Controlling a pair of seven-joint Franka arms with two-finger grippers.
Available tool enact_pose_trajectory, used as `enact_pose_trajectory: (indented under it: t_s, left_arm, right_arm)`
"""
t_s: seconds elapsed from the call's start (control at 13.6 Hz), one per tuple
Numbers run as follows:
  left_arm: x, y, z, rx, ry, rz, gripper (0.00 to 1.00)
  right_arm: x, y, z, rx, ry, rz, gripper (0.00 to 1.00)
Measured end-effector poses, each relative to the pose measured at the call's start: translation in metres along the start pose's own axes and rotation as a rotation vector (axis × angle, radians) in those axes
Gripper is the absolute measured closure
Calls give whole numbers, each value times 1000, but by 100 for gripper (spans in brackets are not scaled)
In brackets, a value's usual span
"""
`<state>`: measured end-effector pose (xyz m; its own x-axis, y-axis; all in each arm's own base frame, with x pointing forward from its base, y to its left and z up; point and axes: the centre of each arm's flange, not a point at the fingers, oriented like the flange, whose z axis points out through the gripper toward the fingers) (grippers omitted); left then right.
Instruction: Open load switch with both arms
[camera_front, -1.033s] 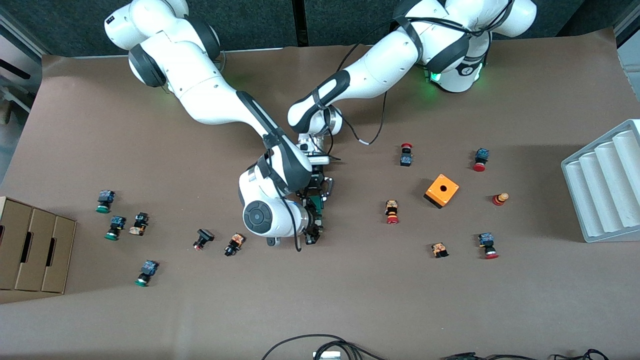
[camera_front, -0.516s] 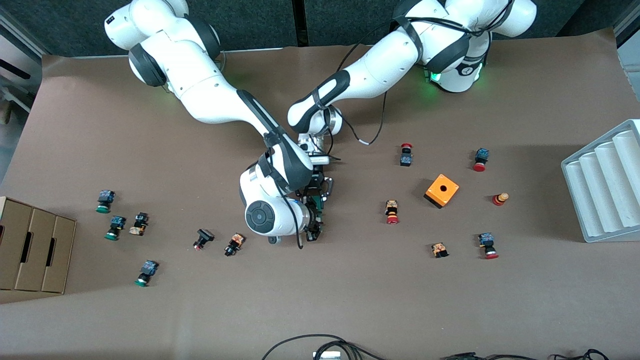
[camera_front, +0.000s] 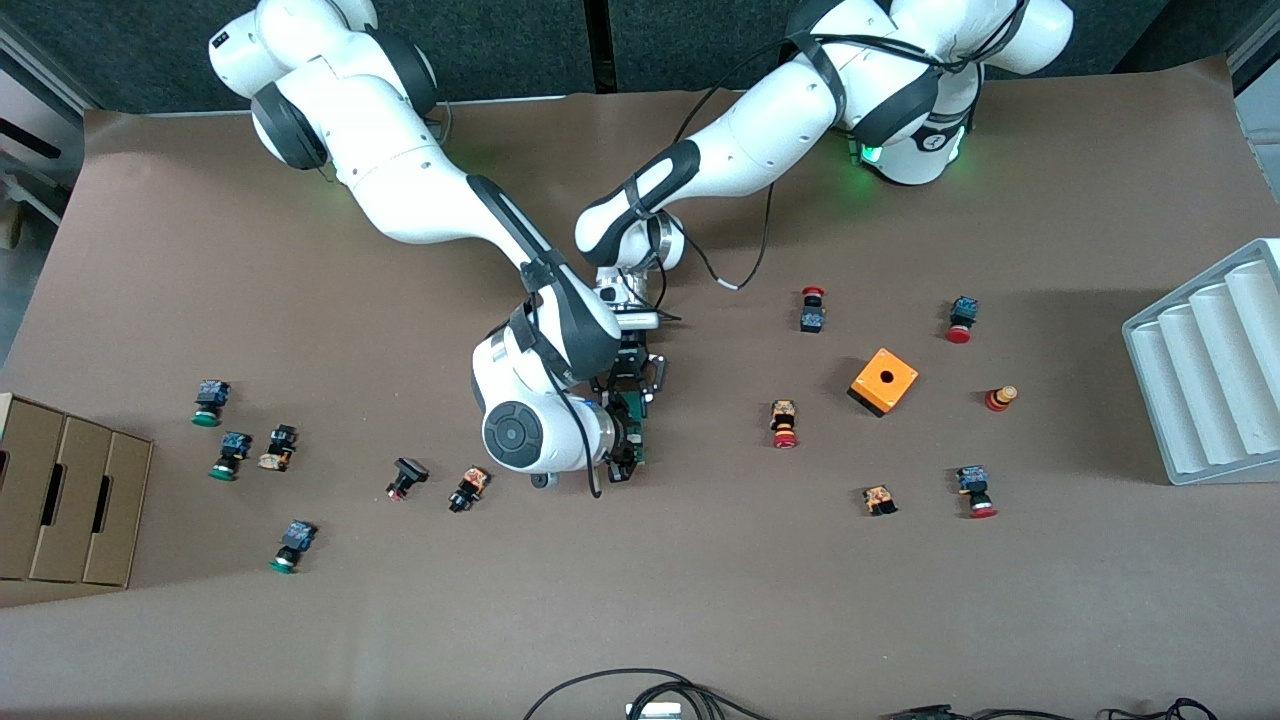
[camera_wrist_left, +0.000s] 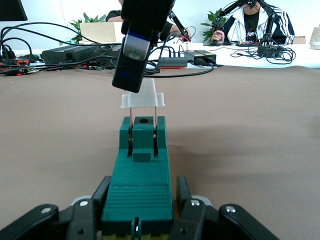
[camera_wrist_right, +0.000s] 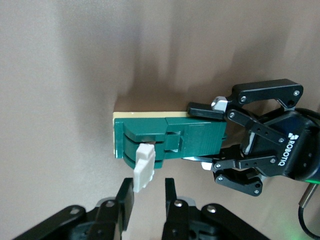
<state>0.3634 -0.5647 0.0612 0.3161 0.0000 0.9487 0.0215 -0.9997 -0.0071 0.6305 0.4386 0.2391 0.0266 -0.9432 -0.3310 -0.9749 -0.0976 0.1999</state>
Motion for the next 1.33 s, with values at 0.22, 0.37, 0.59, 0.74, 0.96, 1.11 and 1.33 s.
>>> enact_pose_trajectory:
  t_s: [0.22,0.37,0.59,0.74,0.96,1.11,1.33]
  left_arm:
    - [0,0,0,0,0,0,43]
    - [0,0,0,0,0,0,43]
    - [0,0,0,0,0,0,43]
    - [0,0,0,0,0,0,43]
    - [0,0,0,1,0,-1,43]
    - [1,1,0,4,-2,-5,43]
    - [1,1,0,6,-4,-7,43]
  right_arm:
    - [3,0,2,-3,8,-1,68]
    - [4,1,4,-6,12,-2,68]
    - [3,1,4,-5,16,-7,70]
    - [3,2,4,-6,16,-8,70]
    - [4,6,1,-13,19,-17,70]
    - [5,11,-1,-21,23,-22,70]
    - [5,17,-1,-31,33,-36,70]
